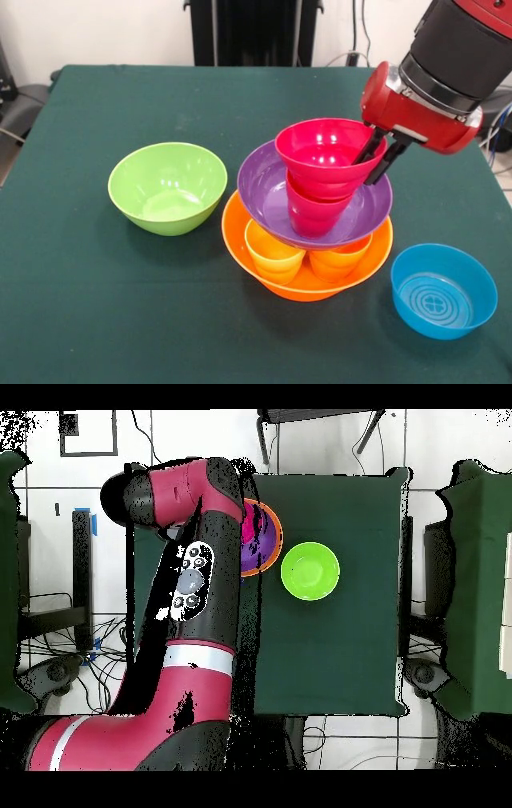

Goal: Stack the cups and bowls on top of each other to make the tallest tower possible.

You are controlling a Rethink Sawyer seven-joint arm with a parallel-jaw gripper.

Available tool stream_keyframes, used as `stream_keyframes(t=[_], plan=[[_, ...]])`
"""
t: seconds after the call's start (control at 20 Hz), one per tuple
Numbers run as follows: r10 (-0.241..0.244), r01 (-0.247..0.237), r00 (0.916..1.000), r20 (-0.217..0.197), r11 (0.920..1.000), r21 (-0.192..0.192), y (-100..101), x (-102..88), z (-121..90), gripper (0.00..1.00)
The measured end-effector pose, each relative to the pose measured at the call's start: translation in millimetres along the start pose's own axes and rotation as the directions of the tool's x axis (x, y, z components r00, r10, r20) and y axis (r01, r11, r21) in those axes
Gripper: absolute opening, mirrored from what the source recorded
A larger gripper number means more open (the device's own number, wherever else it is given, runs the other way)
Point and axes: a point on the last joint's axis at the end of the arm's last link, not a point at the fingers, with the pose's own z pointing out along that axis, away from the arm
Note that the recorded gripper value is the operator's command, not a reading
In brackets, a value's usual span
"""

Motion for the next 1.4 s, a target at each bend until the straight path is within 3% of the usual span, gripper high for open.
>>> stream_keyframes(t=[0.95,1.0,1.4], plan=[[0.006,-0.006,1.0,-0.003,0.9994,0.035,-12.6,-0.2,7.2,0.0],[0.006,-0.006,1.0,0.003,0.9994,0.034,-12.4,-0.9,7.2,1.0],[0.009,-0.01,0.9994,0.032,0.9997,0.022,-12.8,-5.2,3.7,1.0]])
